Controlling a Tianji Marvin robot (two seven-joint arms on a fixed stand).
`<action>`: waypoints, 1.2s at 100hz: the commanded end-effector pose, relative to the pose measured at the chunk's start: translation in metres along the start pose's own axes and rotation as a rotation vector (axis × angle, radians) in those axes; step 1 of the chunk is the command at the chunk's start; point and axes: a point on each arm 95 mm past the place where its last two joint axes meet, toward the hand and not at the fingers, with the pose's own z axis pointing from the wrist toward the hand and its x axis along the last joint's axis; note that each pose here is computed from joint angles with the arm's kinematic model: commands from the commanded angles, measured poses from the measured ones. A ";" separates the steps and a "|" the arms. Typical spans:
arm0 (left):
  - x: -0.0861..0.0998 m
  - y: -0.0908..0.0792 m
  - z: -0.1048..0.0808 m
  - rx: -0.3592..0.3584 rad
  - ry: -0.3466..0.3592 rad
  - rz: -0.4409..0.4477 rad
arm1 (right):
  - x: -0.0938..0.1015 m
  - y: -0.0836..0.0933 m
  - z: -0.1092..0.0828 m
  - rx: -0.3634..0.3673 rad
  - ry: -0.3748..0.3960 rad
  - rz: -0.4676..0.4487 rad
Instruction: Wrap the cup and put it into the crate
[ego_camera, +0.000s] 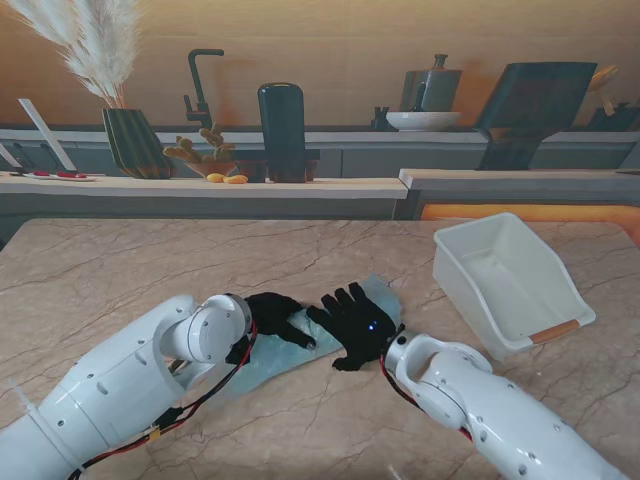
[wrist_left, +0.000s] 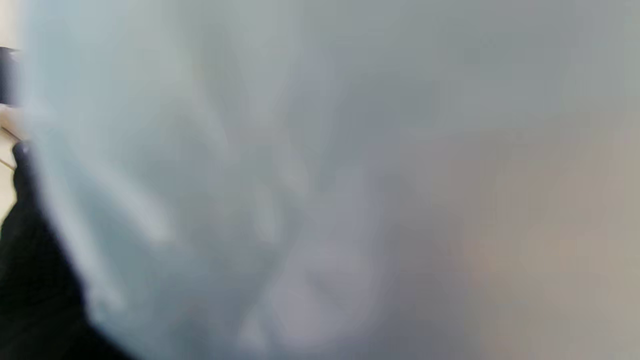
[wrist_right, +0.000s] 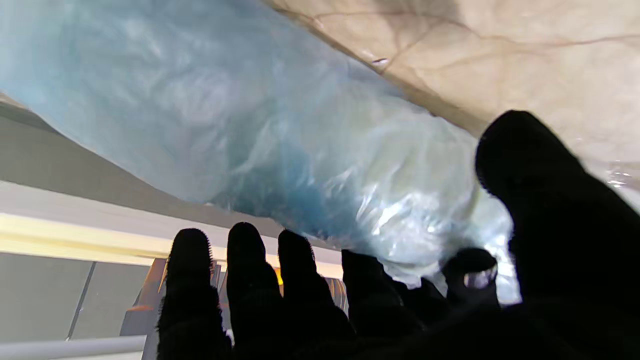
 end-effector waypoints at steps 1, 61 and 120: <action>-0.009 0.020 0.003 -0.037 -0.022 -0.016 | -0.007 -0.007 0.007 0.064 -0.011 0.027; -0.004 -0.002 -0.038 0.431 0.064 -0.026 | -0.015 -0.046 0.057 0.322 0.043 0.089; -0.005 0.038 -0.084 0.562 0.097 0.043 | -0.025 -0.066 0.095 0.426 0.032 0.110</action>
